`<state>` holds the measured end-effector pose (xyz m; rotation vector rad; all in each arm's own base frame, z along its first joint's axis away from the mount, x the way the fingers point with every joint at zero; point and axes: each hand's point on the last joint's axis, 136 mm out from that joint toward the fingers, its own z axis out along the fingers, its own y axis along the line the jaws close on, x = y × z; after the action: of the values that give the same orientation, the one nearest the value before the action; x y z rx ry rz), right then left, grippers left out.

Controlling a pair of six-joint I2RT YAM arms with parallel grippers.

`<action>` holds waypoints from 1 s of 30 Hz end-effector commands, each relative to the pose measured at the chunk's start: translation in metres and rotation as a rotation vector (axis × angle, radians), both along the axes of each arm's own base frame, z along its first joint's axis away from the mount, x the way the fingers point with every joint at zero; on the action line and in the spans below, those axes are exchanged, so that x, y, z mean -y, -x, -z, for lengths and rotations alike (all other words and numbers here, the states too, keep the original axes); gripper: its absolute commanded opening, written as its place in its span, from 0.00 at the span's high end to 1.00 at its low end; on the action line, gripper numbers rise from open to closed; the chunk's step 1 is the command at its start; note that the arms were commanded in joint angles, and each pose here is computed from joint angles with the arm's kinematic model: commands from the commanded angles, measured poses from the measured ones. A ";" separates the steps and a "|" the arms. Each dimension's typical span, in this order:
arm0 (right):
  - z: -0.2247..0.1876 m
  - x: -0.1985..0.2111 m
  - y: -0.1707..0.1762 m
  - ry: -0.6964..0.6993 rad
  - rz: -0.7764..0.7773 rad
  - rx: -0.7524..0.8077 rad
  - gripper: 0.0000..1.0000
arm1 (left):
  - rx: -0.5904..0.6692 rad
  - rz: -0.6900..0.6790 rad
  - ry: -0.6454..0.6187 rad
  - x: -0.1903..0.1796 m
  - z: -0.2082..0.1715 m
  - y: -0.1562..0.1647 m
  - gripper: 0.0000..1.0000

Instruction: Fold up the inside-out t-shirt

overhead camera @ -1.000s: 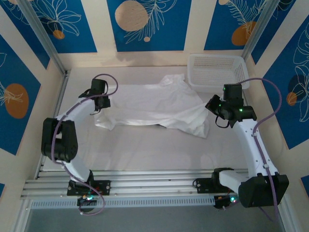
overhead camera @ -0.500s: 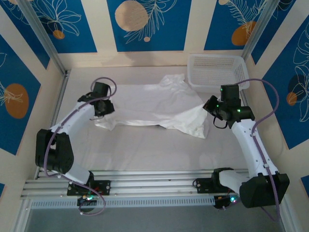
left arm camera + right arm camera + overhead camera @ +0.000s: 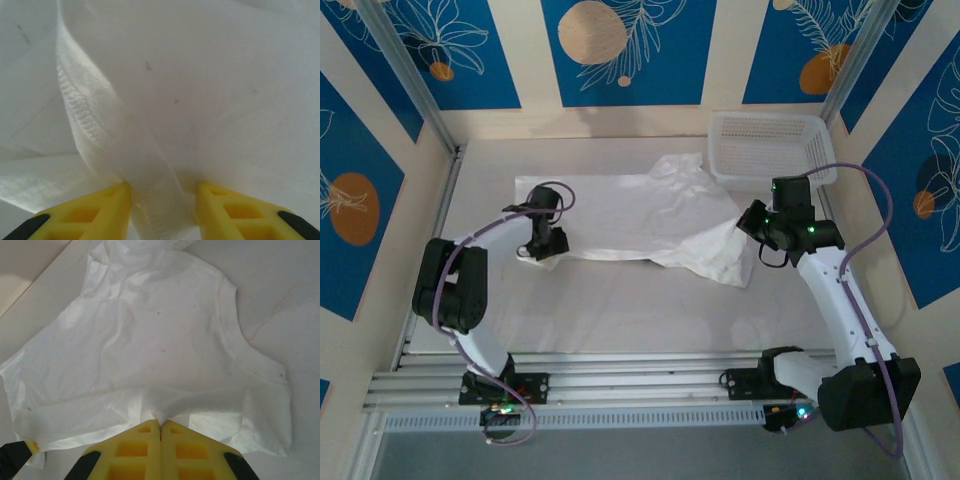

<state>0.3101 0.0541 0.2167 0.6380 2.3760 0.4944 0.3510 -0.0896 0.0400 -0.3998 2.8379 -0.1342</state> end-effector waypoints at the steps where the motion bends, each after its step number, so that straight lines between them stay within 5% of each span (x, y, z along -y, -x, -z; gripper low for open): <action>1: 0.003 -0.003 0.006 0.003 -0.021 -0.009 1.00 | -0.019 0.044 -0.010 0.001 0.000 -0.004 0.65; 10: 0.004 0.039 0.012 0.121 0.147 -0.053 1.00 | 0.001 -0.011 -0.161 -0.042 -0.014 0.011 0.83; 18: -0.005 0.086 0.018 0.169 0.264 -0.042 1.00 | 0.157 -0.044 -0.331 -0.091 -0.056 -0.001 0.98; 25: 0.007 0.076 0.022 0.114 0.247 -0.067 1.00 | 0.285 -0.095 -0.279 -0.091 -0.078 -0.039 1.00; 30: 0.005 0.070 0.020 0.086 0.227 -0.069 1.00 | 0.475 0.032 0.030 -0.040 -0.089 -0.105 1.00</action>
<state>0.2922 -0.0189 0.2065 0.8810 2.3399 0.2407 0.4074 -0.0221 0.1075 -0.3801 2.5149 0.0279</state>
